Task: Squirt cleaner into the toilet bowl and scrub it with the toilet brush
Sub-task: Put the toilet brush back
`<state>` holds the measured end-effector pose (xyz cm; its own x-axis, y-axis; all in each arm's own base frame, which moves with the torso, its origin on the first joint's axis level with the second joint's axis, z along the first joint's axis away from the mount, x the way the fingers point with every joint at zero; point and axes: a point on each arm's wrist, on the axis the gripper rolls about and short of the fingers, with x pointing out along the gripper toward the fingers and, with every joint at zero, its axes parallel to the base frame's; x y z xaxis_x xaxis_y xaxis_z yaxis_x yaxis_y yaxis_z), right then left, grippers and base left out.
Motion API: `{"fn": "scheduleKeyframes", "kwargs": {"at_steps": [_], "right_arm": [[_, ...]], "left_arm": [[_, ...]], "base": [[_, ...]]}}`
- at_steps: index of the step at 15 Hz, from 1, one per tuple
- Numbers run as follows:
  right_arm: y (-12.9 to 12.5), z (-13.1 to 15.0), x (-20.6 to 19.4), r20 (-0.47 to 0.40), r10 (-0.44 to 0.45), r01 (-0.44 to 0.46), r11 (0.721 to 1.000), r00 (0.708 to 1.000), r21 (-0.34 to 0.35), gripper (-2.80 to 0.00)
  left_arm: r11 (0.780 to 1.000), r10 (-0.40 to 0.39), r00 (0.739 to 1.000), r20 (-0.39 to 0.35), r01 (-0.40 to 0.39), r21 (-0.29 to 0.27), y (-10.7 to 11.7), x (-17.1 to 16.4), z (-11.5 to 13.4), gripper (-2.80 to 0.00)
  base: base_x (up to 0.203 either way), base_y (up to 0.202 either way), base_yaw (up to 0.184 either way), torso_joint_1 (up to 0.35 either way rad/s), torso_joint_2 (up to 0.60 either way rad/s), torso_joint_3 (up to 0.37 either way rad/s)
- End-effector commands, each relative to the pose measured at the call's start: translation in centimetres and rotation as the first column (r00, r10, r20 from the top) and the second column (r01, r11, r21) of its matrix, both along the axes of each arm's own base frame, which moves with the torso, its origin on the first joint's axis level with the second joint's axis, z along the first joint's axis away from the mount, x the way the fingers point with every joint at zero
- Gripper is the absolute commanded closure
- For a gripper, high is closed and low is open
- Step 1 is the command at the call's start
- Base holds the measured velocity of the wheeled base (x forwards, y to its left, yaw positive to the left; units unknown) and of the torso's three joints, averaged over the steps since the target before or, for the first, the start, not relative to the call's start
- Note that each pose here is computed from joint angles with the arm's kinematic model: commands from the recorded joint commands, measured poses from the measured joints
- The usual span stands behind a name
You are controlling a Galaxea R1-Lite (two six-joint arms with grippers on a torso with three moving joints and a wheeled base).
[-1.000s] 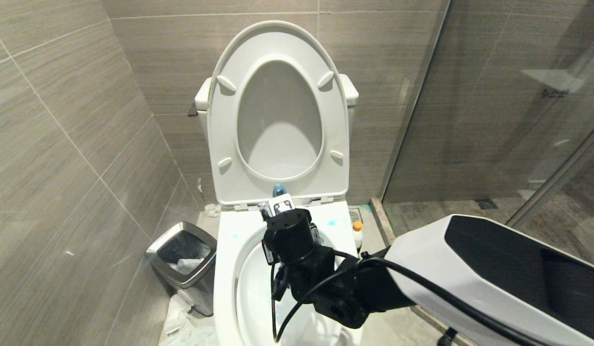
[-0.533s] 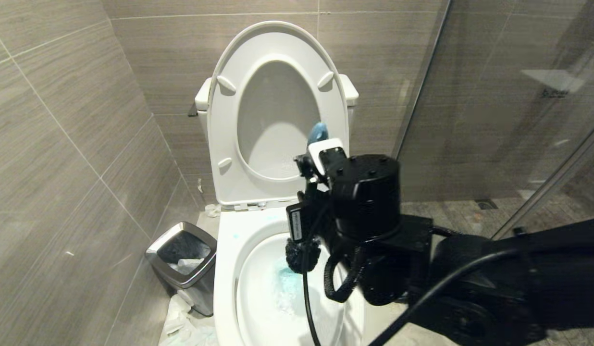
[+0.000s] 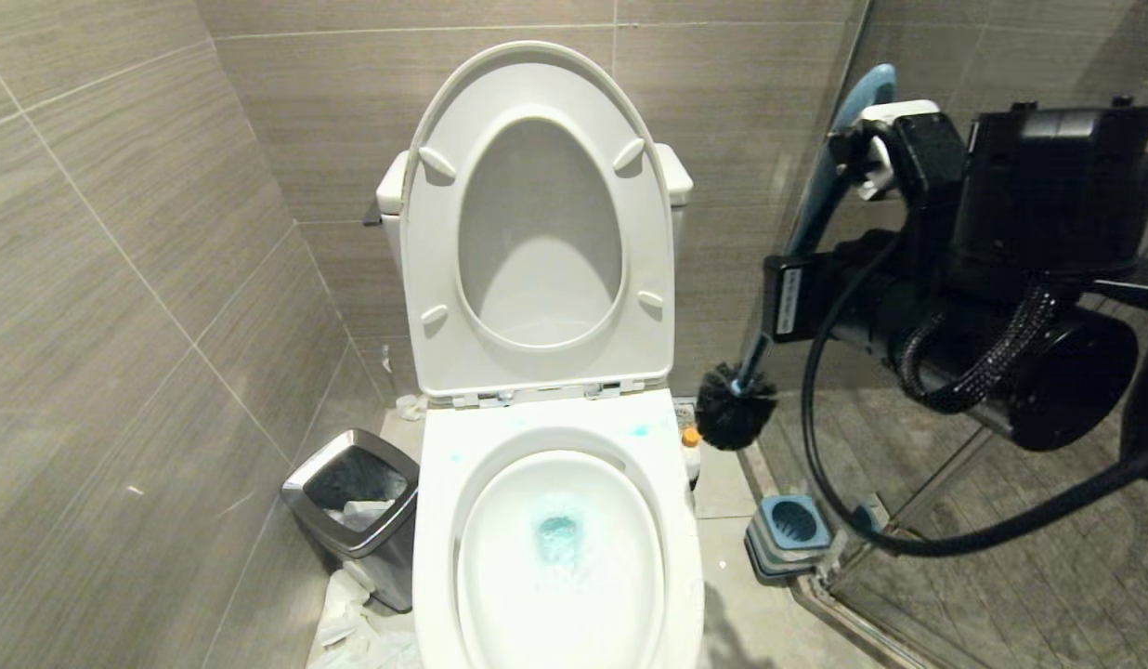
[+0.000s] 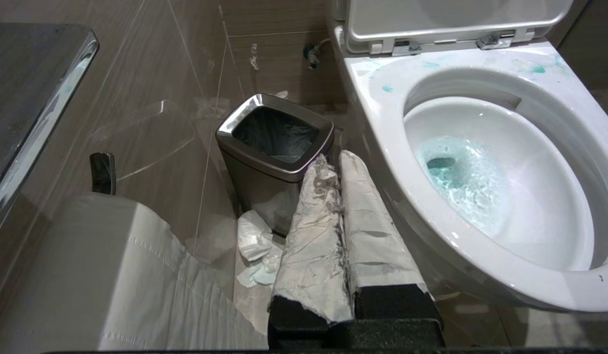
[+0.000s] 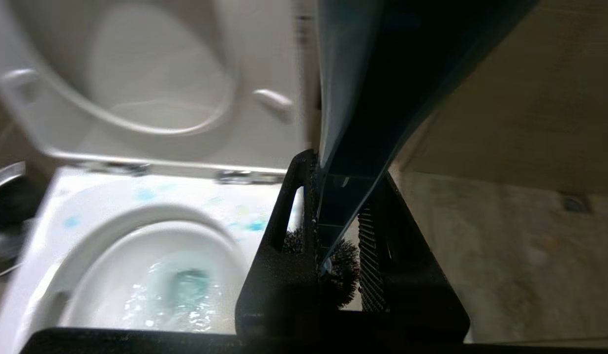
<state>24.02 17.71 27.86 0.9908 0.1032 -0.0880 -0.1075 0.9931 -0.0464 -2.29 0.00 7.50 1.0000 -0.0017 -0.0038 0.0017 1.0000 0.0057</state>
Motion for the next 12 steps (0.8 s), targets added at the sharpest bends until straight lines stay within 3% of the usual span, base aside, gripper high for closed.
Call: {"fn": "scheduleKeyframes", "kwargs": {"at_steps": [1, 5, 8, 12], "right_arm": [[-4.1, 0.0, 1.4, -0.002, -0.097, 0.097, 0.995, 0.995, 0.005, 0.0], [-10.2, -3.1, 3.7, -0.079, -0.174, 0.174, 0.985, 0.981, -0.01, 0.0], [-14.2, -7.9, 6.6, -0.139, -0.223, 0.223, 0.975, 0.965, -0.012, 0.0], [-17.3, -14.9, 10.8, -0.203, -0.239, 0.241, 0.97, 0.95, -0.012, 0.0]], "left_arm": [[1.0, 0.0, 1.0, -0.001, 0.0, 0.0, 0.0, 0.0, 0.0, 0.0], [1.0, 0.0, 1.0, -0.001, 0.0, 0.0, 0.0, 0.0, 0.0, 0.0], [1.0, 0.0, 1.0, -0.001, 0.0, 0.0, 0.0, 0.0, 0.0, 0.0], [1.0, 0.0, 1.0, -0.001, 0.0, 0.0, 0.0, 0.0, 0.0, 0.0]], "base": [[0.0, 0.0, 0.0, 0.0, 0.0, 0.0], [0.0, 0.0, 0.0, 0.0, 0.0, 0.0], [0.0, 0.0, 0.0, 0.0, 0.0, 0.0], [0.0, 0.0, 0.0, 0.0, 0.0, 0.0]]}}
